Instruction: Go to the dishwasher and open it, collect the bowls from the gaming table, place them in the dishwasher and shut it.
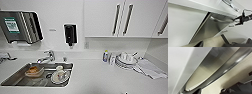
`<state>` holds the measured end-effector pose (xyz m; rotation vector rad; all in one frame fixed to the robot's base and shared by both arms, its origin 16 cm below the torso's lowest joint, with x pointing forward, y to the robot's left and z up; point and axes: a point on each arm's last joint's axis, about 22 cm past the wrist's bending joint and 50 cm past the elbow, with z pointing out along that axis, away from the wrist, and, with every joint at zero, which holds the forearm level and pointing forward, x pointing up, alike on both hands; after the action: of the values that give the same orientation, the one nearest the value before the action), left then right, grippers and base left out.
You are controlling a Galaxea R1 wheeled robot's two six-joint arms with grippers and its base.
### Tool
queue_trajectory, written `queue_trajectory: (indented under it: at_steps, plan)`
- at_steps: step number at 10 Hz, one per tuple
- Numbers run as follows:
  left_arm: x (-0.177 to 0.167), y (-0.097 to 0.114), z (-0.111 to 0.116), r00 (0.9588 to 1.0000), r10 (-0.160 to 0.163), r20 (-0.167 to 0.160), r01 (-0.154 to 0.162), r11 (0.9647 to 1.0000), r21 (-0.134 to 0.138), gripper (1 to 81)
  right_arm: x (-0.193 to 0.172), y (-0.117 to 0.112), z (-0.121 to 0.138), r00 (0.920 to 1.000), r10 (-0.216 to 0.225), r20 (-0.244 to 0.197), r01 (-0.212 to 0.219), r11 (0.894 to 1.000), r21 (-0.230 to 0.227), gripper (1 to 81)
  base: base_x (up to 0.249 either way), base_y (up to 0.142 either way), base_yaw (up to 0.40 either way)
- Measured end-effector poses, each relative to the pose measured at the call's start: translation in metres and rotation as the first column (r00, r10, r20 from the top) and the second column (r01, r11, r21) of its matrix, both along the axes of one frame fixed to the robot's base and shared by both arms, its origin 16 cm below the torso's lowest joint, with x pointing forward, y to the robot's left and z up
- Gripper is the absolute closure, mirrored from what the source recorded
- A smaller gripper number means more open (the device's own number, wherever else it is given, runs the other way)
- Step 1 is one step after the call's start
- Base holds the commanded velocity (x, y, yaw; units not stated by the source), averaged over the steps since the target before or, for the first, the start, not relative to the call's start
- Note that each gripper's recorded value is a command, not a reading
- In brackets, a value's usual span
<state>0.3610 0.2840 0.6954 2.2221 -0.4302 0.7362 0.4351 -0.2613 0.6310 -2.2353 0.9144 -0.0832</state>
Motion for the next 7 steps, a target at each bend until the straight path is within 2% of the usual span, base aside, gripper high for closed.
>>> queue_trajectory:
  at_steps: [2,3,6,7]
  plan:
    - [0.0,0.001,-0.001,1.0,0.0,0.0,0.0,1.0,0.003,1.0,0.007,0.009,-0.004,1.0,-0.001,-0.001,0.001,1.0,0.007,1.0,0.0,0.0,0.0]
    - [0.001,0.004,-0.003,1.0,0.003,0.001,-0.003,0.9999,0.011,1.0,0.011,0.007,-0.009,0.9999,-0.012,-0.005,0.012,1.0,-0.001,1.0,0.0,0.0,0.0]
    - [0.002,0.005,-0.003,1.0,0.003,0.001,-0.003,0.9999,0.012,1.0,0.01,0.008,-0.037,0.9986,-0.035,-0.038,0.034,0.999,-0.019,1.0,0.0,0.0,0.0]
    - [0.002,0.004,-0.003,1.0,0.003,0.001,-0.003,0.9999,0.011,1.0,0.01,0.009,-0.041,0.9966,-0.059,-0.058,0.058,0.998,-0.015,1.0,0.0,0.0,0.0]
